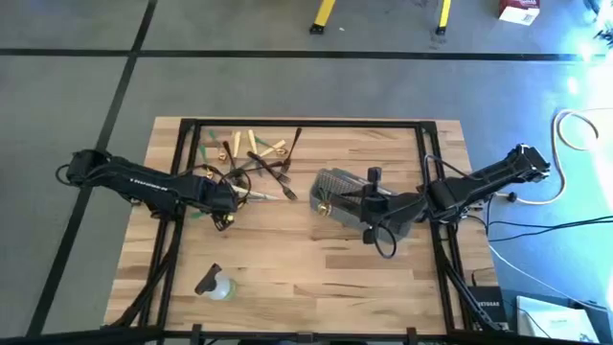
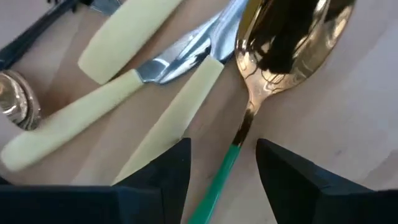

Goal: Sort silverware
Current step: Put the gold spoon into the cutlery rack

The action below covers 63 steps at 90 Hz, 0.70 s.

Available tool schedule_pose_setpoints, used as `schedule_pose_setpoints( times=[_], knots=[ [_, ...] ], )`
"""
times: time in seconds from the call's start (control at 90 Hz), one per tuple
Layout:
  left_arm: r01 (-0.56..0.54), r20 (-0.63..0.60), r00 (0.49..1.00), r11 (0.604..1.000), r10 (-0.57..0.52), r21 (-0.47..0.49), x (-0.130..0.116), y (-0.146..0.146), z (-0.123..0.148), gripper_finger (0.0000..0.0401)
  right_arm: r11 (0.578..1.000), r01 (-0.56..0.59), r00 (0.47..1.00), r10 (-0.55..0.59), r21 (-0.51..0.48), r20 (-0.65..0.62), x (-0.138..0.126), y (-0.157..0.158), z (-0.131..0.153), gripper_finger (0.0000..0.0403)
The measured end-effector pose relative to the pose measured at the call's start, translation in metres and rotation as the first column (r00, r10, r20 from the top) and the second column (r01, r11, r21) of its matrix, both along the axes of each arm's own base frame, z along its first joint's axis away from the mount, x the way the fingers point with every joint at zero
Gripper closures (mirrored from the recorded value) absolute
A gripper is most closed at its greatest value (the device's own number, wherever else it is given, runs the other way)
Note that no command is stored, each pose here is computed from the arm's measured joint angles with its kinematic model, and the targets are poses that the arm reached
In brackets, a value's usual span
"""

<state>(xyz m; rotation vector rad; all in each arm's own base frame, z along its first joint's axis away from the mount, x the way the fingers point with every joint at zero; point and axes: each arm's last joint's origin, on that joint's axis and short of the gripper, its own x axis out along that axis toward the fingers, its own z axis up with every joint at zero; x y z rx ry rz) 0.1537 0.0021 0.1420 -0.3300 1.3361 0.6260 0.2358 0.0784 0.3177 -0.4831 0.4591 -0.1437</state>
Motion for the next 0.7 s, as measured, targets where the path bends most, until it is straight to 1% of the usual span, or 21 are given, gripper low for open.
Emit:
schedule_pose_setpoints(
  times=[0.1,0.167,0.278,0.478,0.556,0.611,0.7],
  knots=[
    [-0.037,0.012,0.999,0.999,0.038,-0.008,-0.0005,0.0016,-0.0016,0.0237,1.000,0.000,1.000,0.000,0.000,0.001,0.0000,0.0000,0.0001,0.0315],
    [-0.041,0.016,0.999,0.999,0.041,-0.020,-0.0012,0.0018,-0.0032,0.0247,1.000,0.000,1.000,0.000,0.000,0.001,0.0000,0.0000,0.0001,0.0315],
    [0.005,0.028,1.000,0.999,-0.004,-0.046,-0.0011,0.0025,-0.0070,0.0278,1.000,0.000,1.000,0.000,0.000,0.000,0.0000,0.0000,0.0000,0.0315],
    [0.009,0.048,0.999,0.998,-0.006,-0.065,0.0007,0.0030,-0.0076,0.0354,1.000,0.000,1.000,0.000,-0.002,-0.005,-0.0002,-0.0001,-0.0005,0.0315],
    [0.033,0.053,0.998,0.997,-0.029,-0.075,0.0014,0.0027,-0.0077,0.0384,1.000,0.000,1.000,0.000,-0.004,-0.010,-0.0004,-0.0002,-0.0009,0.0315],
    [0.037,0.058,0.998,0.996,-0.033,-0.076,0.0018,0.0026,-0.0077,0.0394,1.000,0.000,1.000,0.000,-0.004,-0.012,-0.0006,-0.0002,-0.0011,0.0315],
    [0.039,0.069,0.997,0.996,-0.033,-0.075,0.0028,0.0019,-0.0079,0.0396,1.000,-0.014,1.000,0.014,0.005,-0.023,-0.0009,0.0001,-0.0020,0.0315]
  ],
)
